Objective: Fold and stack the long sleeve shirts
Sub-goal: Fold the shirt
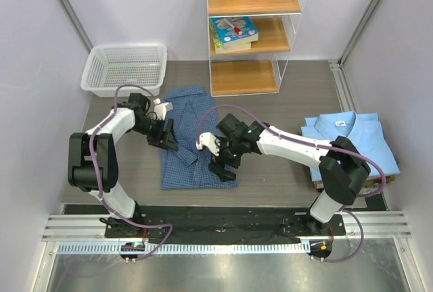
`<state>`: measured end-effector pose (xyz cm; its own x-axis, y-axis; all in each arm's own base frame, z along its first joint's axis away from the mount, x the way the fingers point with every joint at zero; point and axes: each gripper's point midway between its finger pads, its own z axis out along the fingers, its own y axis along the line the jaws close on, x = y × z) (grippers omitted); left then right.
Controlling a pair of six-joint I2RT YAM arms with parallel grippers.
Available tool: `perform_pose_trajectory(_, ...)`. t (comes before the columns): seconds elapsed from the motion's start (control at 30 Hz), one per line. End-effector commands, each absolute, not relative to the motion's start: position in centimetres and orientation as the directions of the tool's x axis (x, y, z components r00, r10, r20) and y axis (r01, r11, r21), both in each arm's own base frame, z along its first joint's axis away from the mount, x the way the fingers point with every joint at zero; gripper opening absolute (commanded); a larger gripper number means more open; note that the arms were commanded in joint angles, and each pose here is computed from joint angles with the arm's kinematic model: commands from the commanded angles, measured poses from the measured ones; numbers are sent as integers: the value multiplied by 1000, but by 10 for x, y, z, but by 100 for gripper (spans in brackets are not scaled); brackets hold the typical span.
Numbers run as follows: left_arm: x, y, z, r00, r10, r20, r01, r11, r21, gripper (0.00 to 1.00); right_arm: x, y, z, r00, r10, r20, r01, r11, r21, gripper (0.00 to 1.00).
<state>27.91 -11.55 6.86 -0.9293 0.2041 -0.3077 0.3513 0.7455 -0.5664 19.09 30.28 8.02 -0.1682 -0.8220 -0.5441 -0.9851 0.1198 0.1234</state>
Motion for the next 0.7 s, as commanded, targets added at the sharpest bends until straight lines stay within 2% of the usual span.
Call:
perform_pose_trajectory(0.0,285,-119,71,-929,181,-323,342,752,-564,56,209,327,99,-70,-784,-617,-994,110,-27,93)
perform_pose_trajectory(0.1,282,-123,71,-928,182,-324,346,742,-575,53,201,332,99,-36,-793,-609,-993,97,-67,95)
perform_pose_trajectory(0.2,283,-125,70,-925,187,-331,354,741,-571,54,199,333,91,-18,-806,-592,-989,99,-106,96)
perform_pose_trajectory(0.23,284,-125,69,-926,185,-329,351,744,-568,54,194,336,87,1,-811,-584,-990,83,-117,100)
perform_pose_trajectory(0.47,288,-125,62,-934,172,-313,329,756,-566,57,207,346,80,43,-830,-557,-959,123,-256,100)
perform_pose_trajectory(0.5,289,-125,63,-933,172,-315,330,755,-566,54,215,345,81,36,-836,-548,-946,148,-288,97)
perform_pose_trajectory(0.57,288,-124,63,-933,176,-315,333,756,-563,49,222,348,84,16,-825,-565,-933,191,-304,86)
perform_pose_trajectory(0.6,285,-124,63,-934,183,-308,334,755,-564,41,224,349,86,15,-825,-565,-929,198,-314,74)
perform_pose_trajectory(0.67,281,-124,64,-930,199,-310,348,750,-563,30,228,349,88,-3,-821,-571,-921,224,-317,61)
